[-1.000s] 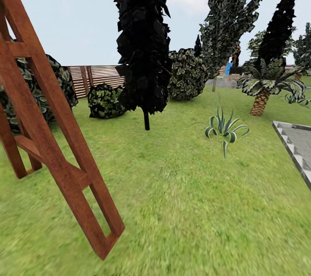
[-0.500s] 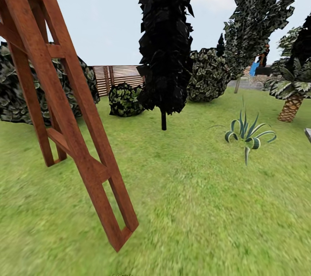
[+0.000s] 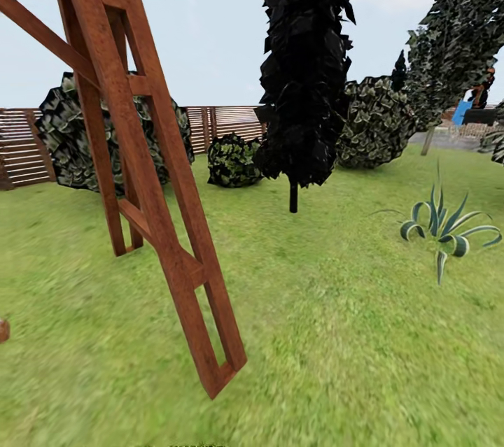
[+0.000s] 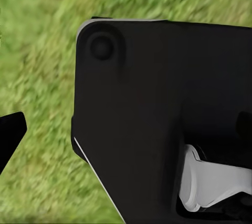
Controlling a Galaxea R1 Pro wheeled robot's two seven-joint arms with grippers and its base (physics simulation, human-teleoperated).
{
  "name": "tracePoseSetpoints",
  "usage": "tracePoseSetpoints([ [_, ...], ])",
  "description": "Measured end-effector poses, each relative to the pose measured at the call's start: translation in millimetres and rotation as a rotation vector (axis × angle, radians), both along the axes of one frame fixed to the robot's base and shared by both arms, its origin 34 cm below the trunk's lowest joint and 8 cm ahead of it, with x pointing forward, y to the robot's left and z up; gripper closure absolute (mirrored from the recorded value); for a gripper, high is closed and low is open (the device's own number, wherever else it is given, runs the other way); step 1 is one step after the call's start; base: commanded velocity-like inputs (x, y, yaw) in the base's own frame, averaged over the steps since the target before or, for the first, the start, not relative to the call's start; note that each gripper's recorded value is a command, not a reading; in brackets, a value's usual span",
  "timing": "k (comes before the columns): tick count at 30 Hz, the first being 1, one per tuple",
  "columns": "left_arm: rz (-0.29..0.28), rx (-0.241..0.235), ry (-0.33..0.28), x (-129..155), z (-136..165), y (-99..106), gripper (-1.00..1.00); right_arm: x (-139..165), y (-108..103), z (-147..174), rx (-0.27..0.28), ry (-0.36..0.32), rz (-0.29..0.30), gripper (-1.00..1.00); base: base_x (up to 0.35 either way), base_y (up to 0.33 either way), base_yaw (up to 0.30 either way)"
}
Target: Take the three Easter eggs out of the wicker basket on the lawn in the garden, then place them on the lawn next to a single tree (choose any tree) so that all three eggs are next to the same tree and none are left in the basket.
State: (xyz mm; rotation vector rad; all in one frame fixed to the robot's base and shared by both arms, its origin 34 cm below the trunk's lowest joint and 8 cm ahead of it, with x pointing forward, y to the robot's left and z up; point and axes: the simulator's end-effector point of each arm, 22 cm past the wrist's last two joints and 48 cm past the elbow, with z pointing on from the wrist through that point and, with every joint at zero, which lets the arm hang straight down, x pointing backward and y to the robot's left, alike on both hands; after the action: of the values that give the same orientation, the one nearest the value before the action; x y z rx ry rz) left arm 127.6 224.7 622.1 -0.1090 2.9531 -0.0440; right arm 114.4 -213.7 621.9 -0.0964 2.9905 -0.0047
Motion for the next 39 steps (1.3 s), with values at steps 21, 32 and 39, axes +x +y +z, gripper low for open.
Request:
tracePoseSetpoints([
  [21, 0.001, 0.001, 0.004, -0.7, -0.2, 0.2, -1.0, -0.5, -0.2, 0.0, 0.0, 0.002, -0.002, -1.0, 0.0, 0.0, 0.292],
  [32, 0.002, 0.004, 0.005, -1.0, -0.2, 1.5, -1.0, -0.5, -0.1, -0.1, 0.0, 0.002, -0.002, -1.0, 0.0, 0.0, 0.292],
  [39, 0.002, 0.004, 0.005, -0.7, -0.2, 1.4, -1.0, -1.2, -0.2, -0.1, -0.001, 0.004, -0.002, -1.0, 0.0, 0.0, 0.292],
])
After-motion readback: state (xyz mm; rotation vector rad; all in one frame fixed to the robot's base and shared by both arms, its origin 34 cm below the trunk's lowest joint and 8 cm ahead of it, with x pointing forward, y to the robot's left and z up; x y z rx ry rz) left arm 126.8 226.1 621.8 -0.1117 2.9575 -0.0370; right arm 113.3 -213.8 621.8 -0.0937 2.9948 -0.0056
